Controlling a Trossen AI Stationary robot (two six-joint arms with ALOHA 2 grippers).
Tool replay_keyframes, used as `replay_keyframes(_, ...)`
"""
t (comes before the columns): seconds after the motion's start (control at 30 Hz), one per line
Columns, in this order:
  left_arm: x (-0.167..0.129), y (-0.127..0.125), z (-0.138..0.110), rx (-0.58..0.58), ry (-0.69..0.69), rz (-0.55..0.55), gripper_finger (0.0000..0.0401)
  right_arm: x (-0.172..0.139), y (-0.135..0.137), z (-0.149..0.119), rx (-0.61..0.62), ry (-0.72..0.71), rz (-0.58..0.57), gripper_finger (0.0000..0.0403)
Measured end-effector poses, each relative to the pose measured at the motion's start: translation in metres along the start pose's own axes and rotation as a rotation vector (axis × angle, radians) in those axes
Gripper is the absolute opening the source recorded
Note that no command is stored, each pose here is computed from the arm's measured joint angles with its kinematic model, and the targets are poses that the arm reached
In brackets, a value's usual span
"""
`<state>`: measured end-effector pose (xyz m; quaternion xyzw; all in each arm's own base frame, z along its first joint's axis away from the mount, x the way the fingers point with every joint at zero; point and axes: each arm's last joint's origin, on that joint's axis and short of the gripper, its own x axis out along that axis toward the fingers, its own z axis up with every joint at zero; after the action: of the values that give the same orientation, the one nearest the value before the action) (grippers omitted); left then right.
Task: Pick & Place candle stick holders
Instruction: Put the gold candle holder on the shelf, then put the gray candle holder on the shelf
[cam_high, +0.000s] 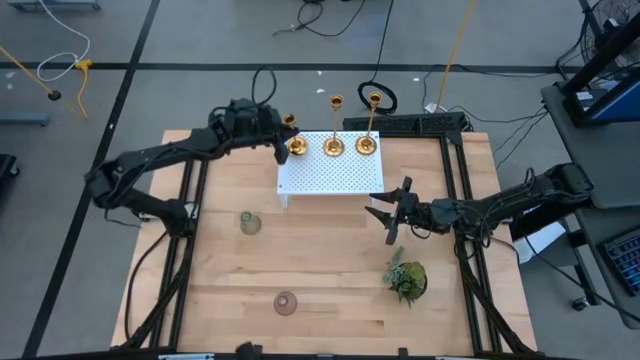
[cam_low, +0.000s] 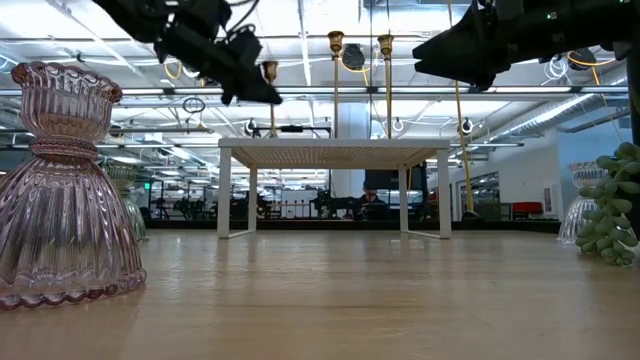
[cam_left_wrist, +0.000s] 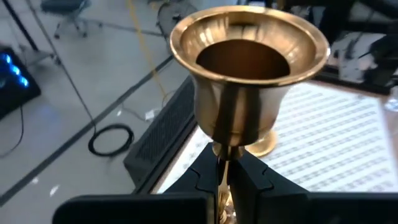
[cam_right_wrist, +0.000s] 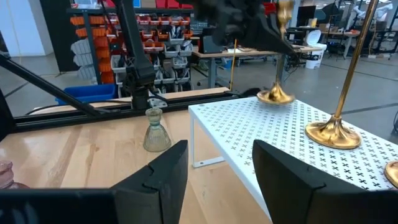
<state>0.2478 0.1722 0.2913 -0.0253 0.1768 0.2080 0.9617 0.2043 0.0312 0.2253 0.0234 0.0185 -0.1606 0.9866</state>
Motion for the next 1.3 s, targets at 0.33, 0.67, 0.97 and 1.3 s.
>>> replay_keyframes(0.33,0.008,0.014,-0.010,-0.039,0.045,-0.015,0.0033,0.000,0.000,-0.002,-0.010,0.016,-0.001,0.0171)
replay_keyframes(0.67,0.006,0.013,-0.013,-0.040,0.073,-0.013,0.0073,0.000,0.000,-0.002,-0.009,0.016,-0.001,0.0171)
replay_keyframes(0.97,-0.001,0.012,-0.009,-0.027,0.064,-0.013,0.0125,0.000,0.000,-0.002,-0.011,0.018,-0.001,0.0171)
replay_keyframes(1.3,-0.046,0.000,-0.001,0.000,0.127,-0.026,0.0149,0.000,0.000,-0.003,-0.016,0.026,-0.001,0.0173)
